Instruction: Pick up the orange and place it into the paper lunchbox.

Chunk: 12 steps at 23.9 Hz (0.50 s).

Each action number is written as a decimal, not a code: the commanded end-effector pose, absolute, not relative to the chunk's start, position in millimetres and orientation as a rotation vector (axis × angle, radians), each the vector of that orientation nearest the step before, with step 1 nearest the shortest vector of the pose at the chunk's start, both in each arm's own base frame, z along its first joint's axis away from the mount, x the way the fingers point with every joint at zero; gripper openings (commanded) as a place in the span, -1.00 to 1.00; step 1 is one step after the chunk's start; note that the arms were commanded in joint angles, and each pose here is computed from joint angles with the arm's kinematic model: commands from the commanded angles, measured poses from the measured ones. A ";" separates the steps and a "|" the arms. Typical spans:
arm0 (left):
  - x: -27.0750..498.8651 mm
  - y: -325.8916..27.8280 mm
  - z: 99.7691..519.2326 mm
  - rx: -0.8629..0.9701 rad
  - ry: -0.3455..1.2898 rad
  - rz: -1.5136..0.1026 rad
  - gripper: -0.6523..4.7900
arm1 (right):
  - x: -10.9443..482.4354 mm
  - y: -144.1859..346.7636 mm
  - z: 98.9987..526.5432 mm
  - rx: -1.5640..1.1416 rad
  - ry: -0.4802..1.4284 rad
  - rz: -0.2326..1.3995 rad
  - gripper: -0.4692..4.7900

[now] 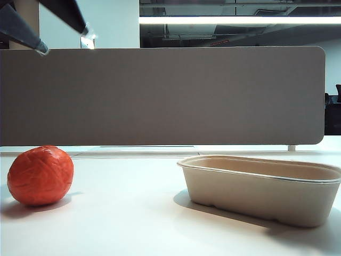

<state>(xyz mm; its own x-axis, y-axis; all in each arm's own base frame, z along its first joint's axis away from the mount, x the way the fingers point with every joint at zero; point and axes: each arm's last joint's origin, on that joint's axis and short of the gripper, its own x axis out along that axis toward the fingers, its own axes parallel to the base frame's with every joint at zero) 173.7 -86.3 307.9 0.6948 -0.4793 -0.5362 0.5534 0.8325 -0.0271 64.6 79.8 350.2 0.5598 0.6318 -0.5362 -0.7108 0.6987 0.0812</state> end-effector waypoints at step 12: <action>190.1 -94.1 224.6 0.243 0.812 -0.593 1.00 | 64.1 79.4 353.4 -0.137 0.550 0.798 -0.84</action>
